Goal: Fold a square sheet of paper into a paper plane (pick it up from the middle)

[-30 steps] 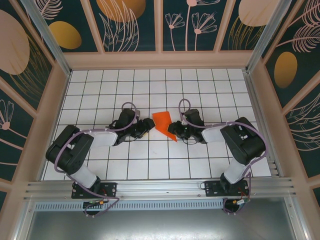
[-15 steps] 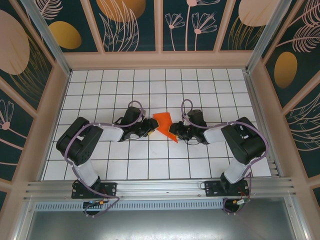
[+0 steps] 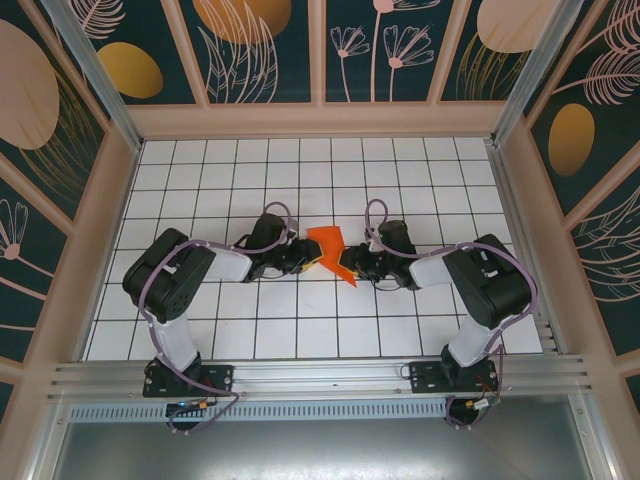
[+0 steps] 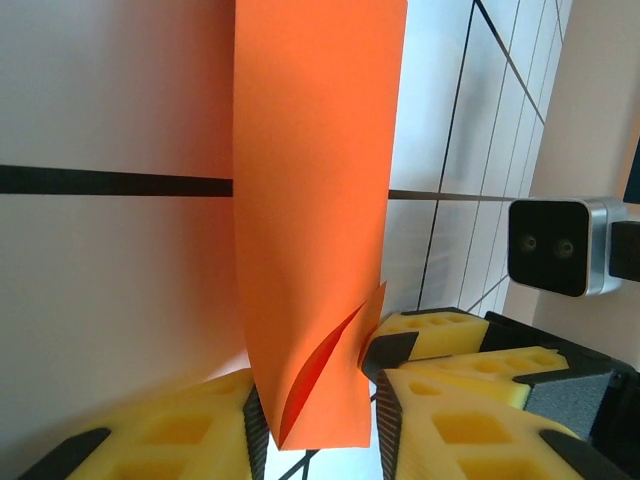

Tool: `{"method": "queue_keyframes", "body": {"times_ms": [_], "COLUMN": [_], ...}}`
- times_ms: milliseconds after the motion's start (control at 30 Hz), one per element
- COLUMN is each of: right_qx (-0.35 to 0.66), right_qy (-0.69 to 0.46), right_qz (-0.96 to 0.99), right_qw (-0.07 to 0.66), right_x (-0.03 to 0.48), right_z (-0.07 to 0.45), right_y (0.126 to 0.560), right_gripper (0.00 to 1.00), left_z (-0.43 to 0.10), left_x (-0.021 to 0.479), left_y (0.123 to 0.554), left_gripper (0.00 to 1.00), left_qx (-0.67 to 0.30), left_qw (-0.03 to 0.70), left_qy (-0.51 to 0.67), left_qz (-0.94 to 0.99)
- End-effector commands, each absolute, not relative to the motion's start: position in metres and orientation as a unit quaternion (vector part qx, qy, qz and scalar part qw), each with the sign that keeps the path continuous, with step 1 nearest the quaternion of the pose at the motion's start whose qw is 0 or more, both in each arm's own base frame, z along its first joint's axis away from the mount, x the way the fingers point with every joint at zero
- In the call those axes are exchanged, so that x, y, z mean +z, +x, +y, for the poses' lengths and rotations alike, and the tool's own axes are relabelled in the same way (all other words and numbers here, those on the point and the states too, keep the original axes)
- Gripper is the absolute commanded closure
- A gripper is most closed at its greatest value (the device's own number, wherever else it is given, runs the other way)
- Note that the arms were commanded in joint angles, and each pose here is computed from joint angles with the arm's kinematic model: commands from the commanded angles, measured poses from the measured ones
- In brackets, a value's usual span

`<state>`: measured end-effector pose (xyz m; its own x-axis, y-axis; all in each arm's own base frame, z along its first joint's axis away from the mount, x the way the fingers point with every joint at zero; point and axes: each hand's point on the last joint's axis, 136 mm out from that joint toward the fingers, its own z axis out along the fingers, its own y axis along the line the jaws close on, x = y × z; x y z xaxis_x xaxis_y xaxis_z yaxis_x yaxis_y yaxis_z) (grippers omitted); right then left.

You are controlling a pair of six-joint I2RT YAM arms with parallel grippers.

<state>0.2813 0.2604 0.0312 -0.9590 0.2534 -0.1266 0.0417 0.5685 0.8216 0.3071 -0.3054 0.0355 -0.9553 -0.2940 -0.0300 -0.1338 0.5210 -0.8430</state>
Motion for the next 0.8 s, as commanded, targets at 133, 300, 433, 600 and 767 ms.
{"method": "queue_keyframes", "body": {"times_ms": [133, 300, 433, 600, 767], "right_qx": [0.466, 0.449, 0.407, 0.293, 0.218], "right_qy": [0.076, 0.044, -0.016, -0.113, -0.197], "right_qz": [0.873, 0.877, 0.884, 0.888, 0.865], "right_qw": [0.122, 0.165, 0.228, 0.335, 0.408], "right_x": [0.039, 0.057, 0.070, 0.081, 0.088], "right_z": [0.257, 0.254, 0.253, 0.254, 0.260], "right_y": [0.276, 0.284, 0.289, 0.292, 0.289], "right_gripper": [0.54, 0.42, 0.36, 0.39, 0.44], "left_z": [-0.319, -0.319, -0.318, -0.316, -0.316], "left_x": [0.041, 0.044, 0.050, 0.058, 0.062], "left_y": [0.310, 0.312, 0.315, 0.317, 0.318], "left_gripper": [0.72, 0.89, 0.97, 0.97, 0.98], "left_qx": [-0.507, -0.511, -0.513, -0.514, -0.515], "left_qw": [0.077, 0.082, 0.089, 0.099, 0.099], "left_qy": [-0.116, -0.118, -0.123, -0.131, -0.136], "left_qz": [0.851, 0.847, 0.845, 0.842, 0.841]}}
